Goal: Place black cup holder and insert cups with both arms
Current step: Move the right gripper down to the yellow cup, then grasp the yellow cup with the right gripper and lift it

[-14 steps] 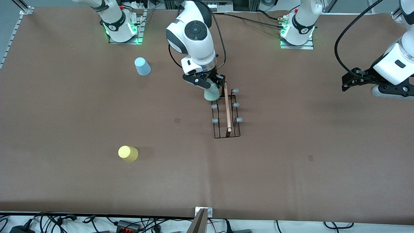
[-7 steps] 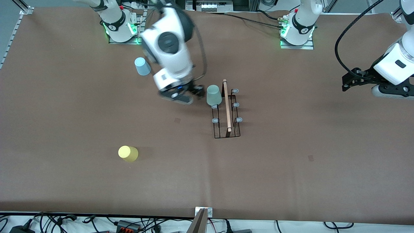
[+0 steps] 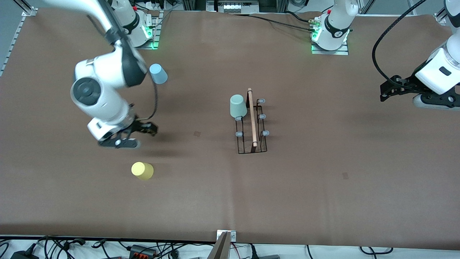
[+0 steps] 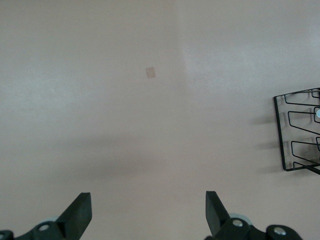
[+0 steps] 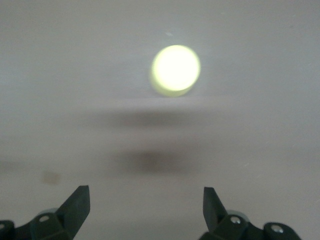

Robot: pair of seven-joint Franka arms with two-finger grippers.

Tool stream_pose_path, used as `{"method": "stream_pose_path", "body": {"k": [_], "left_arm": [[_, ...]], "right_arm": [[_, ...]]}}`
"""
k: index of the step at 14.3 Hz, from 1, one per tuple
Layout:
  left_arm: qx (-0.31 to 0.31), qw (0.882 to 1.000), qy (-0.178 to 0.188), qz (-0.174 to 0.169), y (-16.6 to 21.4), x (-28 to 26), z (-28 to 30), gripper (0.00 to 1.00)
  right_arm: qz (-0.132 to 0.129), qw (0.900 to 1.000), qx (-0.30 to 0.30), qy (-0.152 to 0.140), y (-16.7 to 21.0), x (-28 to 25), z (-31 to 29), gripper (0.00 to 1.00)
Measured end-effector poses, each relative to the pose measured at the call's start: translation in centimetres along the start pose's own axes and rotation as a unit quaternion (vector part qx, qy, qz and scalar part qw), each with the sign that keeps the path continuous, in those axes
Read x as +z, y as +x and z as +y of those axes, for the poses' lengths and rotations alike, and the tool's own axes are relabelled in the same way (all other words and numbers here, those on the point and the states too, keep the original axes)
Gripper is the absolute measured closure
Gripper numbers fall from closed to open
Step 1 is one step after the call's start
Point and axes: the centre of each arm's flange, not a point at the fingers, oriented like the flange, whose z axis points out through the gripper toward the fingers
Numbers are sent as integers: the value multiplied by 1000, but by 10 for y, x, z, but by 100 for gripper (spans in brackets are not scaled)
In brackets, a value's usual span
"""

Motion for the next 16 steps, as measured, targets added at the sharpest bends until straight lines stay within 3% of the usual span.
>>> {"method": "stream_pose_path", "body": {"k": [3,8,13,16], "left_arm": [[0,1000,0,0,0,0,0,0],[0,1000,0,0,0,0,0,0],[0,1000,0,0,0,0,0,0],[0,1000,0,0,0,0,0,0]], "right_arm": [[14,1000,-27,0,17,41,24,0],[78,996,-45,2,47,75,26,0],[120,992,-39,19,69,100,27,0],[125,991,-41,25,69,117,23,0]]}}
